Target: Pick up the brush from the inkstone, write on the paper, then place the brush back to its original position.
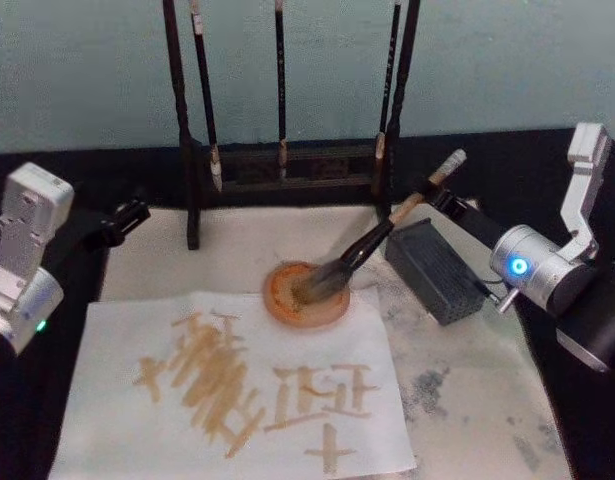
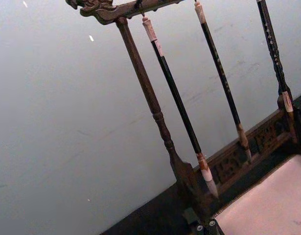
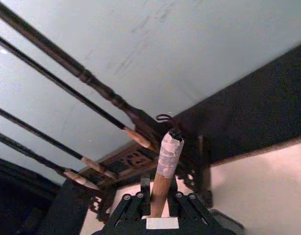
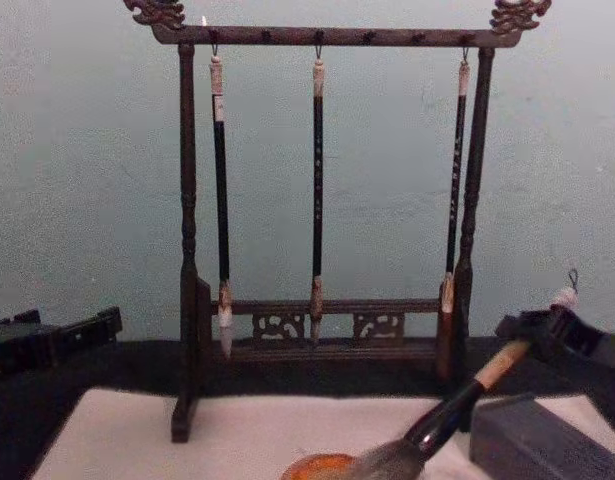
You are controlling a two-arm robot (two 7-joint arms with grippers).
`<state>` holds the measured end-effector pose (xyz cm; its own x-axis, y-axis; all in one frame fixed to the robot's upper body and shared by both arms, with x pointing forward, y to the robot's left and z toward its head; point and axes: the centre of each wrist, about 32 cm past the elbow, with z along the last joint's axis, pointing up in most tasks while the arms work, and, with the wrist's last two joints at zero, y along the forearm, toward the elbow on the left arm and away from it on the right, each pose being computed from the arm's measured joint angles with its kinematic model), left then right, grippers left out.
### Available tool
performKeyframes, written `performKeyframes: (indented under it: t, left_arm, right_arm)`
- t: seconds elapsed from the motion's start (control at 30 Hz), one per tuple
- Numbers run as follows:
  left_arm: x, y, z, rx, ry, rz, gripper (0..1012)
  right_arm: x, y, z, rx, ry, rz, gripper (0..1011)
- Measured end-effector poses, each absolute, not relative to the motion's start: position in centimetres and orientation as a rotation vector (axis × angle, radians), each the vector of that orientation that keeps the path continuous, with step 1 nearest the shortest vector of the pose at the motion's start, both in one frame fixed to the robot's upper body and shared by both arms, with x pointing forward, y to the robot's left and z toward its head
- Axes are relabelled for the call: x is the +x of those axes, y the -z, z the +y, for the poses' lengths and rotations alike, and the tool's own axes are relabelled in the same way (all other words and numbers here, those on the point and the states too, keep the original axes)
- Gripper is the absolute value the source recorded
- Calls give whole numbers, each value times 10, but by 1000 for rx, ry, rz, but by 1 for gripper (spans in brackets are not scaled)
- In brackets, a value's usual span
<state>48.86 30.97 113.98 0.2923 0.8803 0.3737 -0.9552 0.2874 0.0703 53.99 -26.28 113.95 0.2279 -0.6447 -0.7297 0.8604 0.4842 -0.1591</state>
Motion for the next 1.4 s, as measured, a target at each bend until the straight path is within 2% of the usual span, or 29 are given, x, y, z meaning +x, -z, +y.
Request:
performKeyframes:
  t: [0.47,0.97,1.1,1.13,1.37,1.4]
  left_arm:
    - [489,-1140,310,304,-1248,-285,1002]
    - [489,-1140,310,304,-1248,-285,1000]
    - [489,-1140,310,305,-1248,-285,1002]
    - [489,-1140,310,304,-1248,-285,1002]
    - [489,-1140,310,304,-1248,-285,1002]
    - [489,-1140,310,305,-1248,-285,1002]
  right_arm:
    - [538,-1130,-267,257,1124,874,196]
    - [538,-1129,-266,240,1129,880,208]
    - [538,-1129,-266,236,1130,880,301]
    - [538,-1129,-266,236,1130,880,366]
    - [538,-1130,-267,222,1136,884,578]
    - [538,-1131,-268,214,1142,887,637]
